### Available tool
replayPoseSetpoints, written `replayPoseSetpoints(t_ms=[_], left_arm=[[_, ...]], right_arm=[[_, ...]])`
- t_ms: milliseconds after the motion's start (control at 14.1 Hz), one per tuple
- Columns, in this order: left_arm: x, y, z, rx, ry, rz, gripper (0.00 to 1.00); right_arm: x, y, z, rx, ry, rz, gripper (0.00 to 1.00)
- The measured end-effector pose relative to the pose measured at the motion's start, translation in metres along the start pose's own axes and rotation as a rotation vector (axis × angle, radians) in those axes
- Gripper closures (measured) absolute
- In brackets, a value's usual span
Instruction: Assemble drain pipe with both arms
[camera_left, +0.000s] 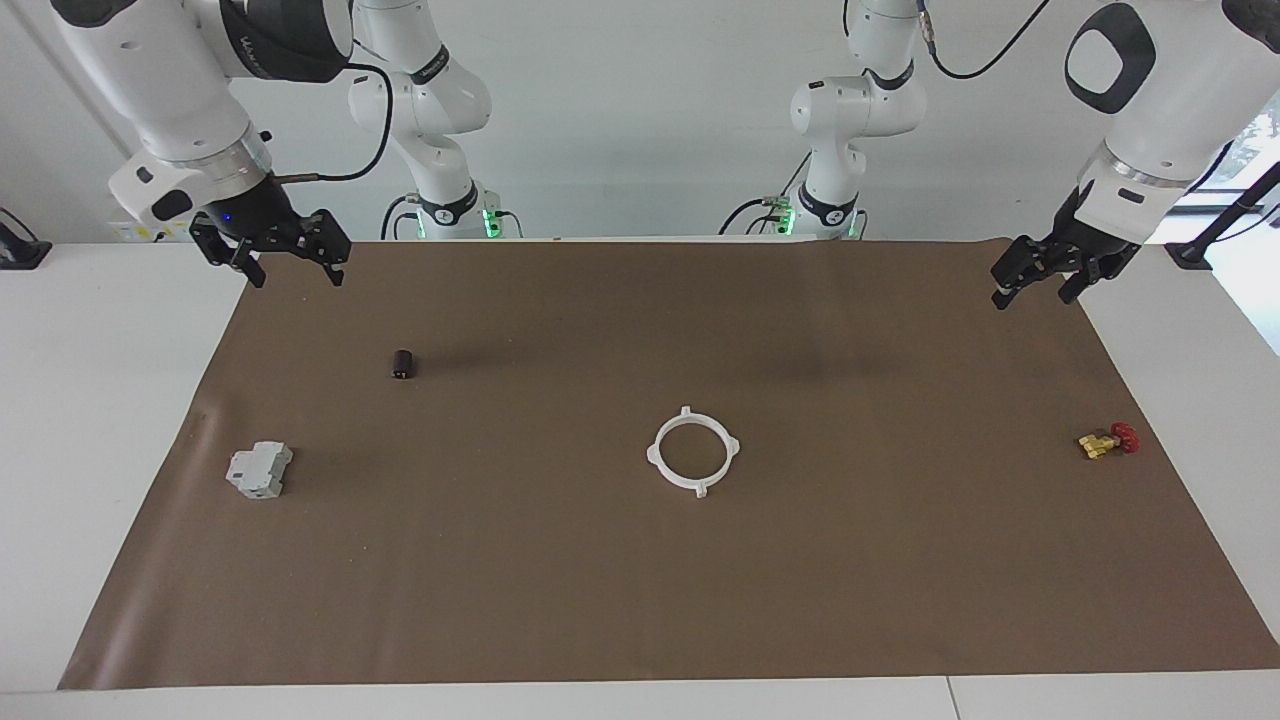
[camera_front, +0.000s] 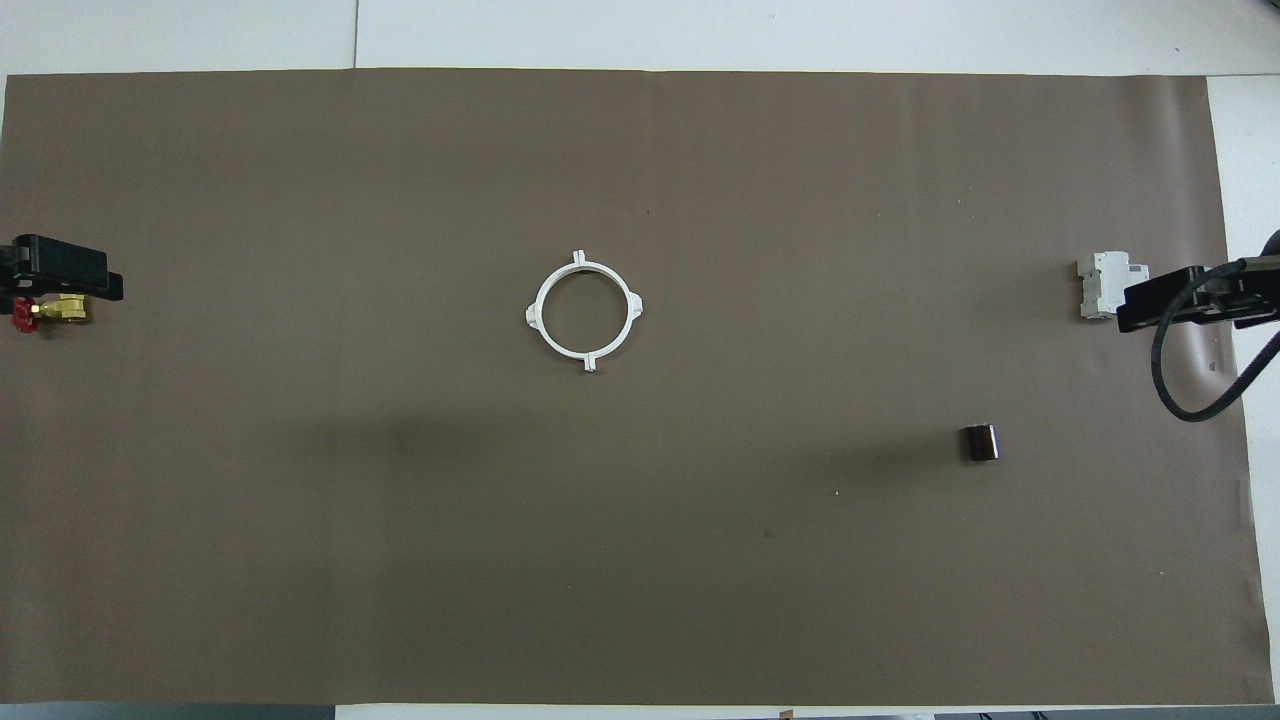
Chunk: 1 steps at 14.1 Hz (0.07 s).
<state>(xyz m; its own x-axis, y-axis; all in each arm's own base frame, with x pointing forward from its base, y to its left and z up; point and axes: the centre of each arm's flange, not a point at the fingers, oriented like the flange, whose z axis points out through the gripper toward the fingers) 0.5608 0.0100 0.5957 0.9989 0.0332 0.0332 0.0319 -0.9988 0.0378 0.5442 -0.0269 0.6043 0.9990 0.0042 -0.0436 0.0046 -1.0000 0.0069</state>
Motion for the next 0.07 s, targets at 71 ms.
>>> replayPoseSetpoints(t_ms=[71], left_arm=[[-0.0001, 0.0000, 0.0004, 0.000, -0.001, 0.000, 0.00]], right_arm=[[0.0000, -0.0003, -0.0001, 0.000, 0.000, -0.001, 0.00]])
